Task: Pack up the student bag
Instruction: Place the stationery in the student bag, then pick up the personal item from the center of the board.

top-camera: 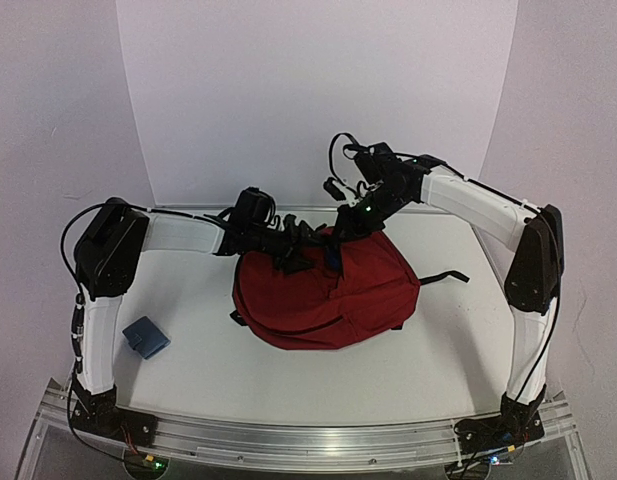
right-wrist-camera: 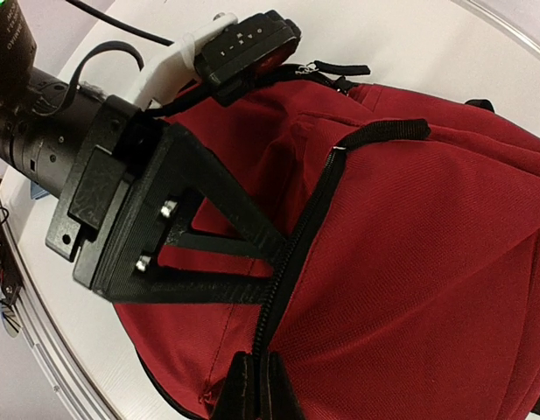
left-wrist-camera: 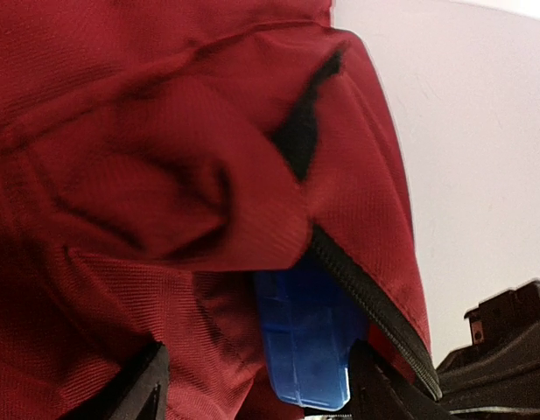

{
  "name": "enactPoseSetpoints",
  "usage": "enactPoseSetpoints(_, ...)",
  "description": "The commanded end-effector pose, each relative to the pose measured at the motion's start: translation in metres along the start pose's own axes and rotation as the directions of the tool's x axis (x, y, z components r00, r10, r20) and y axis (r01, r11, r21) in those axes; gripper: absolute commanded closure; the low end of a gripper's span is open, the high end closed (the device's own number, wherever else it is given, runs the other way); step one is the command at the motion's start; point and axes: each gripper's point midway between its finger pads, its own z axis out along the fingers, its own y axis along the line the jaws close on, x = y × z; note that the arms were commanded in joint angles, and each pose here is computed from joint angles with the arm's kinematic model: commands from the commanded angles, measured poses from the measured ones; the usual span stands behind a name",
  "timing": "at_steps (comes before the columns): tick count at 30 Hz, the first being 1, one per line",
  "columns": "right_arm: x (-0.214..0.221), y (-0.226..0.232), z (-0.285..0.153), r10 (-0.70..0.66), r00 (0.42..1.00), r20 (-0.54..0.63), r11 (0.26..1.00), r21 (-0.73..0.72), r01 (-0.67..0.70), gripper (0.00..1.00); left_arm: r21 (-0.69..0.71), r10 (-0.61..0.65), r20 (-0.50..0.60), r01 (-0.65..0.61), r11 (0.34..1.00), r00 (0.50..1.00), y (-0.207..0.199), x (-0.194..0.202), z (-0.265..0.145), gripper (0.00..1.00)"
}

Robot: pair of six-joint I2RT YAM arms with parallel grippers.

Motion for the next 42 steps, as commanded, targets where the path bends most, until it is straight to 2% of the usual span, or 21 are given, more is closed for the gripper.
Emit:
enactPoseSetpoints(1, -0.013, 0.016, -0.018, -0.012, 0.999, 0.044, 0.999, -0.050, 0.014, 1.00, 0.001, 0.033, 0.008, -0.033, 0.999, 0.999, -0.009, 0.001, -0.006, 0.45)
enactPoseSetpoints(3, -0.013, 0.017, -0.019, -0.012, 0.999, 0.046, 0.998, -0.055, 0.015, 1.00, 0.033, 0.061, -0.012, -0.061, 0.998, 0.998, -0.016, 0.002, 0.002, 0.55)
enactPoseSetpoints(7, -0.016, 0.019, -0.017, -0.010, 0.999, 0.048, 0.998, -0.068, 0.013, 1.00, 0.115, 0.128, -0.074, -0.119, 0.986, 0.989, -0.036, 0.009, 0.029, 0.67)
enactPoseSetpoints(12, -0.016, 0.020, -0.014, -0.007, 0.999, 0.045, 0.997, -0.080, 0.011, 1.00, 0.206, 0.212, -0.128, -0.183, 0.961, 0.969, -0.061, 0.012, 0.061, 0.70)
enactPoseSetpoints(15, -0.016, 0.019, -0.013, -0.007, 0.999, 0.044, 0.997, -0.076, 0.010, 1.00, 0.216, 0.209, -0.134, -0.177, 0.960, 0.969, -0.061, 0.009, 0.067, 0.70)
enactPoseSetpoints(17, -0.017, 0.018, -0.014, -0.006, 0.999, 0.045, 0.997, -0.073, 0.009, 1.00, 0.199, 0.184, -0.133, -0.156, 0.968, 0.974, -0.055, 0.010, 0.061, 0.65)
enactPoseSetpoints(19, -0.017, 0.014, -0.015, -0.001, 0.999, 0.046, 0.998, -0.067, 0.004, 1.00, 0.153, 0.160, -0.119, -0.141, 0.978, 0.980, -0.045, 0.016, 0.046, 0.49)
enactPoseSetpoints(21, -0.016, 0.010, -0.015, 0.006, 0.999, 0.044, 0.998, -0.061, -0.004, 1.00, 0.080, 0.137, -0.104, -0.129, 0.988, 0.985, -0.033, 0.024, 0.028, 0.37)
enactPoseSetpoints(24, -0.011, 0.001, -0.013, 0.017, 0.999, 0.032, 0.999, -0.049, -0.015, 1.00, -0.077, 0.146, -0.052, -0.150, 0.986, 0.988, -0.028, 0.032, -0.009, 0.26)
enactPoseSetpoints(29, 0.004, -0.012, -0.005, 0.024, 1.000, -0.004, 0.999, -0.036, -0.024, 1.00, -0.406, 0.136, 0.083, -0.091, 0.909, 0.987, -0.010, 0.044, -0.093, 0.11)
enactPoseSetpoints(31, 0.008, -0.013, -0.002, 0.026, 1.000, -0.016, 0.999, -0.039, -0.027, 1.00, -0.522, 0.079, 0.171, 0.022, 0.853, 0.982, 0.009, 0.054, -0.132, 0.02)
enactPoseSetpoints(33, 0.010, -0.012, -0.001, 0.026, 0.999, -0.020, 0.999, -0.042, -0.027, 1.00, -0.590, 0.005, 0.284, 0.171, 0.790, 0.959, 0.035, 0.066, -0.168, 0.00)
enactPoseSetpoints(35, 0.010, -0.013, 0.000, 0.027, 0.999, -0.023, 0.999, -0.042, -0.028, 1.00, -0.592, -0.096, 0.399, 0.336, 0.733, 0.912, 0.059, 0.088, -0.202, 0.00)
enactPoseSetpoints(39, 0.010, -0.013, 0.002, 0.028, 0.999, -0.022, 0.998, -0.048, -0.029, 1.00, -0.541, -0.208, 0.638, 0.623, 0.564, 0.742, 0.115, 0.136, -0.275, 0.00)
enactPoseSetpoints(42, 0.011, -0.014, 0.005, 0.032, 0.999, -0.028, 0.998, -0.052, -0.033, 1.00, -0.470, -0.213, 0.767, 0.757, 0.454, 0.605, 0.147, 0.168, -0.325, 0.00)
